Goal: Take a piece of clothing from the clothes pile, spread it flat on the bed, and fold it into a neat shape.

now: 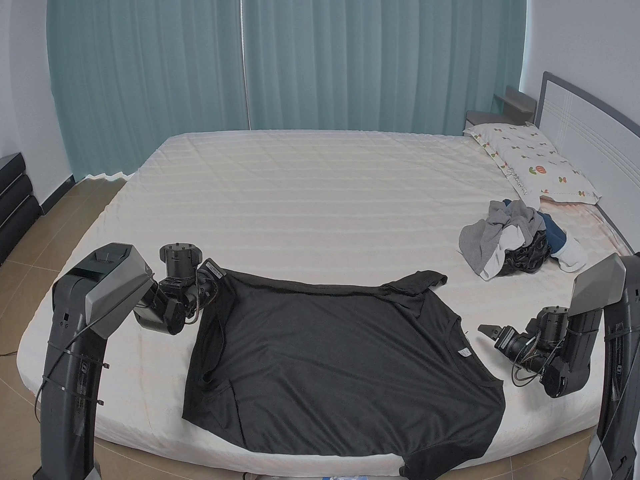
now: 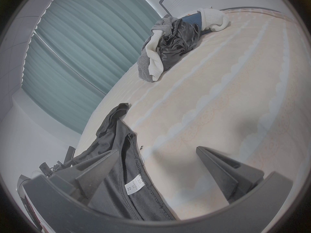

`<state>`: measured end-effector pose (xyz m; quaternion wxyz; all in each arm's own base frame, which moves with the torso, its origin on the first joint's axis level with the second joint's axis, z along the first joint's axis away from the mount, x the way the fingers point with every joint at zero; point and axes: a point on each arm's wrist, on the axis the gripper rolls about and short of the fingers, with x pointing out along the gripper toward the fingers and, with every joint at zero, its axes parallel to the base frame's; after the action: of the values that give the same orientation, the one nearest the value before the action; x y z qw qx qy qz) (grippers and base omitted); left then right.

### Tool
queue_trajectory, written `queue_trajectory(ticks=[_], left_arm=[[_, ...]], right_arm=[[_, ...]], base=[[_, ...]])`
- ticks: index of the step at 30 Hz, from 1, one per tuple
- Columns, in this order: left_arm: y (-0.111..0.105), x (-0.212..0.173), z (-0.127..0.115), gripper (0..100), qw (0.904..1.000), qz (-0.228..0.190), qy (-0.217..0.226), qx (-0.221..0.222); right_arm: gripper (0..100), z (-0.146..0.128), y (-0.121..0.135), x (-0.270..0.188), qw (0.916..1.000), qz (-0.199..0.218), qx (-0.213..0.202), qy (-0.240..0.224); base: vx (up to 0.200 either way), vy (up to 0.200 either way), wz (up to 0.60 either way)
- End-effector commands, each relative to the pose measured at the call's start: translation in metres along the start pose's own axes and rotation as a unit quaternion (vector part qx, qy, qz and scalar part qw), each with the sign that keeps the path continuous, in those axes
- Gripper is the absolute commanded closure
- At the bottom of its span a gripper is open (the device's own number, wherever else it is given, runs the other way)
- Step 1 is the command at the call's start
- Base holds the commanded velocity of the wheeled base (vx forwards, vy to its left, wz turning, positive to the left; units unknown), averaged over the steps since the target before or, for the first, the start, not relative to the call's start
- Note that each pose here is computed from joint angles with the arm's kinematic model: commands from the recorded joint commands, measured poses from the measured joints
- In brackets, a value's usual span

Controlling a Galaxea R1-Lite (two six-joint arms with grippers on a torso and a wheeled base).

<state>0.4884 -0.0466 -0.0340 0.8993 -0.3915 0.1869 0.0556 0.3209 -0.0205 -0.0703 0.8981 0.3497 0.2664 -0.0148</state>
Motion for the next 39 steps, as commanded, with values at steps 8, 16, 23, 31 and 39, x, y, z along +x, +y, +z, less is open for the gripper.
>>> queue_trajectory(ticks=[8,16,23,31,39], left_arm=[[0.014,0.012,0.009,100,0.9998,0.007,-0.017,-0.006],[0.018,0.015,0.010,100,0.9998,0.010,-0.019,-0.004],[0.021,0.016,0.016,100,0.9996,0.010,-0.024,-0.007],[0.020,0.017,0.015,0,0.9996,0.007,-0.027,-0.007],[0.016,-0.009,0.023,0,0.9995,0.018,-0.011,-0.021]], right_arm=[[0,0.000,0.000,0.000,1.0000,0.001,0.000,0.001],[0,0.000,0.000,0.000,1.0000,0.001,-0.001,0.000],[0,0.000,0.000,0.000,1.0000,0.001,-0.001,0.000],[0,0.000,0.000,0.000,1.0000,0.001,0.000,0.000],[0,-0.001,0.000,0.000,1.0000,0.000,0.000,0.001]], base=[[0.000,0.000,0.00],[0.000,0.000,0.00],[0.000,0.000,0.00],[0.000,0.000,0.00],[0.000,0.000,0.00]])
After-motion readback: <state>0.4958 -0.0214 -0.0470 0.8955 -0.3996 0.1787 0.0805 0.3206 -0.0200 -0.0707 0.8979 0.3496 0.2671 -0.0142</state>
